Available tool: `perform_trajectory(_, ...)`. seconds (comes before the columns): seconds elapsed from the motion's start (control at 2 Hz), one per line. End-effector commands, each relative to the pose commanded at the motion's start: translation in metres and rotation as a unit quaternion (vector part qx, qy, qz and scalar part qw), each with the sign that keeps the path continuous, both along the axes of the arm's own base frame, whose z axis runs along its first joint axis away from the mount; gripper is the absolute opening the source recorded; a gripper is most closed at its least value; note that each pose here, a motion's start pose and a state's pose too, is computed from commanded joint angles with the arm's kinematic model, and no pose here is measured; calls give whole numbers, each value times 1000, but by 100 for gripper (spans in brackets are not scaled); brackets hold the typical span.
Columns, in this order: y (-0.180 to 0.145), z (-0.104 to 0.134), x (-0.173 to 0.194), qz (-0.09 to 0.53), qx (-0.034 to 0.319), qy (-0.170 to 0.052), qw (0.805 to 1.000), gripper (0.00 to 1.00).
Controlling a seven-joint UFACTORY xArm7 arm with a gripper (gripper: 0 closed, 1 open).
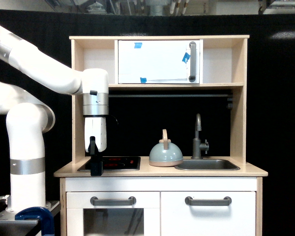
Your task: Place the teapot on the stove
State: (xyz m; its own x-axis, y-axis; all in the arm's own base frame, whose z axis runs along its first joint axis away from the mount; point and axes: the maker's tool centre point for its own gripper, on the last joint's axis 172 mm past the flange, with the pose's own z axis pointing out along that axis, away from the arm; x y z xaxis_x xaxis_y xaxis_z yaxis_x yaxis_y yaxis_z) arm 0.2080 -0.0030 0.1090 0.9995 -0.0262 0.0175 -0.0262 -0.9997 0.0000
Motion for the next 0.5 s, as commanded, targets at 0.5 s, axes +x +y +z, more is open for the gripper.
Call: perform_trajectory(0.5, 4, 2, 1, 26, 0, 0, 1000, 100)
